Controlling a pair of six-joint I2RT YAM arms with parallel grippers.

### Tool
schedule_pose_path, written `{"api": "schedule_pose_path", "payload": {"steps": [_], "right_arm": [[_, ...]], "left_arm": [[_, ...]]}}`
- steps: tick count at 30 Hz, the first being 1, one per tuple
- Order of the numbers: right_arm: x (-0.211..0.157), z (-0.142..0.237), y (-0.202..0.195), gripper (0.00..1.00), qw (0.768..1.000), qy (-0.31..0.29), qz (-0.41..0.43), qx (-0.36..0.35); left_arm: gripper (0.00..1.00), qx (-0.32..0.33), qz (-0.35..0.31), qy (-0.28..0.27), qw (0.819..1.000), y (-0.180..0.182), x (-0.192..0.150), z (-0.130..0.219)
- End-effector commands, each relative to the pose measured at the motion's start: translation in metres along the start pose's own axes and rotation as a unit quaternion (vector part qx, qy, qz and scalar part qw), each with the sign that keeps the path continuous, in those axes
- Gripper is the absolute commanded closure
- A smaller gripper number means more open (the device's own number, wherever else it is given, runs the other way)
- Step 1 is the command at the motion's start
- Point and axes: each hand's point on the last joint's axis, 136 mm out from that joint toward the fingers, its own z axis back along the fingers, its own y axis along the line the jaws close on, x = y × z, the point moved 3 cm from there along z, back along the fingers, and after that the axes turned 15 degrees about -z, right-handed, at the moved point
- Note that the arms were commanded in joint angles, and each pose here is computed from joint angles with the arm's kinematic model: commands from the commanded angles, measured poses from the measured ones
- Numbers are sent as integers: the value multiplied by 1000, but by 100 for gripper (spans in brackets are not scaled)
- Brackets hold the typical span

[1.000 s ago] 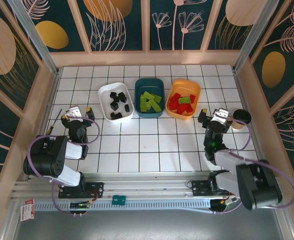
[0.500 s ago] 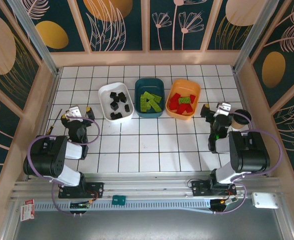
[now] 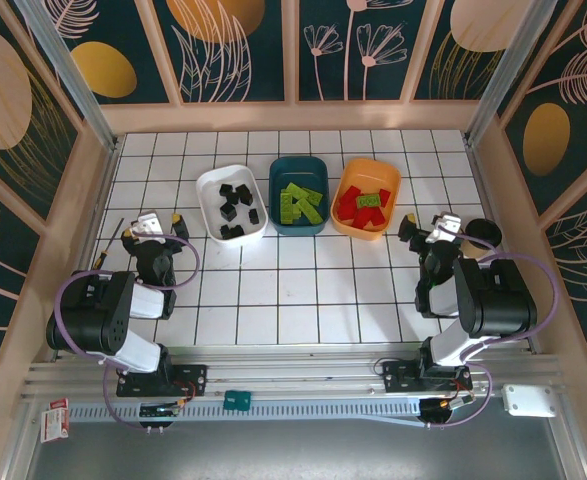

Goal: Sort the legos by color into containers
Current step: Reset both arms

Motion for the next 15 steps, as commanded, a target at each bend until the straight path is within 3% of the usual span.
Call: {"api": "schedule_pose_path", "payload": {"steps": [1, 15], "right_arm": [[12, -1, 3, 1, 1000, -29, -11, 3], [12, -1, 4, 1, 999, -30, -11, 4]], "left_arm": [[1, 9, 21, -27, 999, 5, 13, -2], [1, 9, 21, -26, 999, 4, 14, -2]]}}
